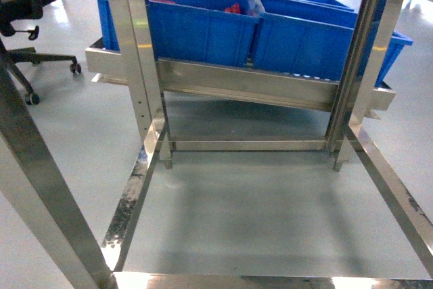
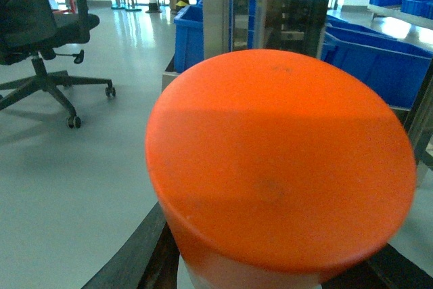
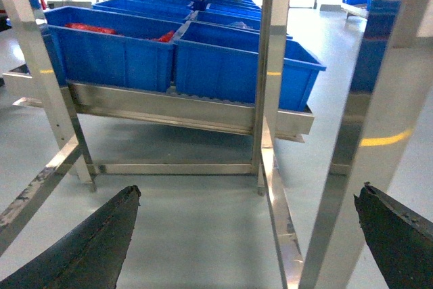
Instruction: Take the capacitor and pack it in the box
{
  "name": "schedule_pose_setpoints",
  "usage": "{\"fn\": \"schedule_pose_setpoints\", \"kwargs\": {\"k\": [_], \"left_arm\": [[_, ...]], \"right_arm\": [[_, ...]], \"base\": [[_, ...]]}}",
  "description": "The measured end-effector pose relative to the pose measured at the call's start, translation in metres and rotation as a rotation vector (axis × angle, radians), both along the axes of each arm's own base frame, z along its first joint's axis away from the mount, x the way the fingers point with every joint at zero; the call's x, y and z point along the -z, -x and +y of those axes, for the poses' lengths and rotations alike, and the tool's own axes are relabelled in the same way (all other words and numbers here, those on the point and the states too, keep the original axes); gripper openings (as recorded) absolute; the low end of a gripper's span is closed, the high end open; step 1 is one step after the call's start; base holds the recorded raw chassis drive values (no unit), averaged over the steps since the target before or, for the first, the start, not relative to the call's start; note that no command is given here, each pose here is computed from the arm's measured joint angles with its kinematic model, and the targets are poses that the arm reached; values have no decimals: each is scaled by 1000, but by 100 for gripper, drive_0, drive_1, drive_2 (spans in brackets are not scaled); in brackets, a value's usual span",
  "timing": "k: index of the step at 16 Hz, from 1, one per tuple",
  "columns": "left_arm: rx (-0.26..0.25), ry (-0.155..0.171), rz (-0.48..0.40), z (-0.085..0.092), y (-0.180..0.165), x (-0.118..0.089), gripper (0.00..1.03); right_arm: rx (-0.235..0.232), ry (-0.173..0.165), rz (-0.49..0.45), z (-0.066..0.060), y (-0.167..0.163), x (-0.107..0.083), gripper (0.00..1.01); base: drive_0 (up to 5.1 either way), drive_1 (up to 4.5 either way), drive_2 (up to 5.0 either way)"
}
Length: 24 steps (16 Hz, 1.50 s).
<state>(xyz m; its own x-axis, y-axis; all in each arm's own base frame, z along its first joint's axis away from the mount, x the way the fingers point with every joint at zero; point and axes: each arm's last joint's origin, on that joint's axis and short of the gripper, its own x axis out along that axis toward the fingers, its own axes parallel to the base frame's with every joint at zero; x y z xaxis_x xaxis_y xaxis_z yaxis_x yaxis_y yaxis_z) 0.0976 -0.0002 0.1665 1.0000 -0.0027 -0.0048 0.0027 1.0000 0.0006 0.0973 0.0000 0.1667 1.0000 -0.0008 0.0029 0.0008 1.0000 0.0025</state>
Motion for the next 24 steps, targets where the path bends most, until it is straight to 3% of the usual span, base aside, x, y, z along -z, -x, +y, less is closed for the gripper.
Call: {"fn": "schedule_pose_setpoints", "kwargs": {"k": [24], "left_arm": [[-3, 0, -2, 0, 0, 0, 44]], "right_arm": [[0, 0, -3, 0, 0, 0, 98]], "base": [[-496, 245, 245]]}}
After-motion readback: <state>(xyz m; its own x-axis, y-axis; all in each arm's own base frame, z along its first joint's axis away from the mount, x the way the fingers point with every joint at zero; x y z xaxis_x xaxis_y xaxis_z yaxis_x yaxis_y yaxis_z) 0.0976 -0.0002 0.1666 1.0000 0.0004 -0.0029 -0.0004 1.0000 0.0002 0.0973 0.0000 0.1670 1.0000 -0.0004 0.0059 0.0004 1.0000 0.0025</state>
